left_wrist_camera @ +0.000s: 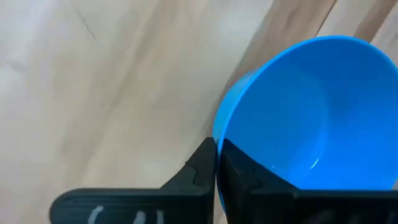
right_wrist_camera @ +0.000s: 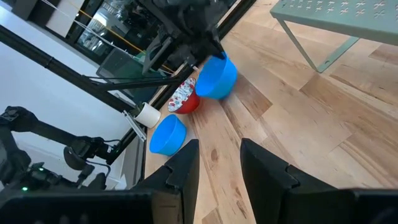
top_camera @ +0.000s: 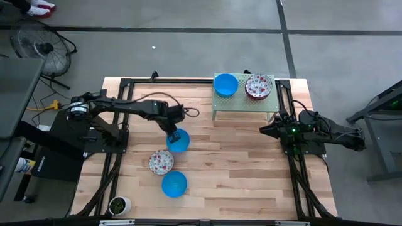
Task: Pick & Place Mini bowls
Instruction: Stack the blue bowl on the blue bowls on the shelf
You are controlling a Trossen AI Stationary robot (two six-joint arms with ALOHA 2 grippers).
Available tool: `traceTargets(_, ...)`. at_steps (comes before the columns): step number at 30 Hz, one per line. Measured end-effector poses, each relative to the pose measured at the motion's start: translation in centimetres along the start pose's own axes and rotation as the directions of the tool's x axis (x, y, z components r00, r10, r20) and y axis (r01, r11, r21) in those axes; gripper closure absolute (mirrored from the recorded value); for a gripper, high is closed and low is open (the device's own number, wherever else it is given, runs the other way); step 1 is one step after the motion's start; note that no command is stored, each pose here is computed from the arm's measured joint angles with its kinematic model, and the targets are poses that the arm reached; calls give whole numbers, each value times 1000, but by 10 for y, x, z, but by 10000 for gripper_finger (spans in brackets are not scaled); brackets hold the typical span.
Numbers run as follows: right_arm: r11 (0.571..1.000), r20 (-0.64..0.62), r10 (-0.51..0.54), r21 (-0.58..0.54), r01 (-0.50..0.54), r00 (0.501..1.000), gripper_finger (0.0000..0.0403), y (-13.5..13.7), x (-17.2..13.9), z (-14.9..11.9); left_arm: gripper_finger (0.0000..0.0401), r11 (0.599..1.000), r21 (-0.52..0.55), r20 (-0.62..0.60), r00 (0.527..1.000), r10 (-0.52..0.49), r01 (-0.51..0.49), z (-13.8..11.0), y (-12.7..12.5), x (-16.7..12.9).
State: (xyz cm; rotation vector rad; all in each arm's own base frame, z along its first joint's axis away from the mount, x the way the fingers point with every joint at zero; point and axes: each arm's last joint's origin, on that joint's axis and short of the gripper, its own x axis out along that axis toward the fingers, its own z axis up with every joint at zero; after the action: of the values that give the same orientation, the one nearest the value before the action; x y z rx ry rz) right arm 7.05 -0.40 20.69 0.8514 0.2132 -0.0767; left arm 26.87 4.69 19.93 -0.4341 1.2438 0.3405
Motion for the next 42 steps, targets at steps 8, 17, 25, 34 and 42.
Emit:
traceTargets(8, 1000, 0, 0, 0, 0, 1000, 298, 0, 0, 0, 399, 998, 50, 99, 994, -44, 39, 44, 11, -59)
traceTargets(17, 1000, 0, 0, 0, 0, 1000, 298, 0, 0, 0, 400, 999, 38, 288, 957, -32, 21, 79, 29, -133)
traceTargets(25, 1000, 0, 0, 0, 0, 1000, 298, 0, 0, 0, 401, 999, -31, 395, 919, 4, 9, 108, 47, -161)
traceTargets(34, 1000, 0, 0, 0, 0, 1000, 298, 0, 0, 0, 401, 1000, -18, 491, 871, 8, 1, 163, 51, -172)
traceTargets(42, 1000, 0, 0, 0, 0, 1000, 298, 0, 0, 0, 401, 1000, -1, 559, 829, 2, -2, 206, 49, -169)
